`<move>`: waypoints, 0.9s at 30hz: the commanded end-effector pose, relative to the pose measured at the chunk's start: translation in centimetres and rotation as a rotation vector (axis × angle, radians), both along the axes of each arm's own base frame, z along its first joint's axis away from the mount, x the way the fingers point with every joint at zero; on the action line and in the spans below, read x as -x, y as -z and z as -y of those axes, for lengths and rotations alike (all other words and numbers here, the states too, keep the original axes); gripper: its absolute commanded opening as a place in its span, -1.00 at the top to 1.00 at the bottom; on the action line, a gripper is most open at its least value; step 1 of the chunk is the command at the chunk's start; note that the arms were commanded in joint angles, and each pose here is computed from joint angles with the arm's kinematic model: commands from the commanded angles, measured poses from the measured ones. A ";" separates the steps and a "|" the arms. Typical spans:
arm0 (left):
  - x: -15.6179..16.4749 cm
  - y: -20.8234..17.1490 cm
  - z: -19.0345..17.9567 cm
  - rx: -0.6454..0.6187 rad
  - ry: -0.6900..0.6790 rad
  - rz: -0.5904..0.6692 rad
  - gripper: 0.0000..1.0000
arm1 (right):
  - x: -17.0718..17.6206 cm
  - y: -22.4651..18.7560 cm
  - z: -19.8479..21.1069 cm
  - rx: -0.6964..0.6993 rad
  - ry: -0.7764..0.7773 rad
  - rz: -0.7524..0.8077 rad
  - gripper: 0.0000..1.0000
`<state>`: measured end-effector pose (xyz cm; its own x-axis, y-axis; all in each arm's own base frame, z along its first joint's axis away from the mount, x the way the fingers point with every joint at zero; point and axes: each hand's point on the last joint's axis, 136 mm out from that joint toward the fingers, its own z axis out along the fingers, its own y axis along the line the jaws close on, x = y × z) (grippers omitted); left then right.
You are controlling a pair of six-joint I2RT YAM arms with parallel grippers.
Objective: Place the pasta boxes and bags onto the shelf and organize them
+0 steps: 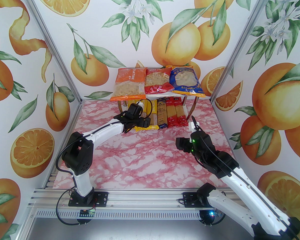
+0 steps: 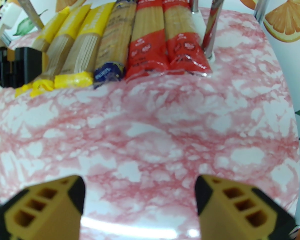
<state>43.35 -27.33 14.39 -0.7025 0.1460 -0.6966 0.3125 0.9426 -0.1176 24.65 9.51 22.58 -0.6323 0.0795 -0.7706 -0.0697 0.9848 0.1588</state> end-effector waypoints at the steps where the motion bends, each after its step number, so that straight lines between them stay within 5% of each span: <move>1: 0.3 -1.4 0.0 0.038 0.005 0.024 -1.00 | 0.1 0.0 0.2 -0.009 0.008 0.005 -0.55; 27: -1.8 2.0 -3.7 -0.069 -0.010 -0.028 -0.99 | 0.5 0.4 0.9 0.012 0.035 -0.002 -0.60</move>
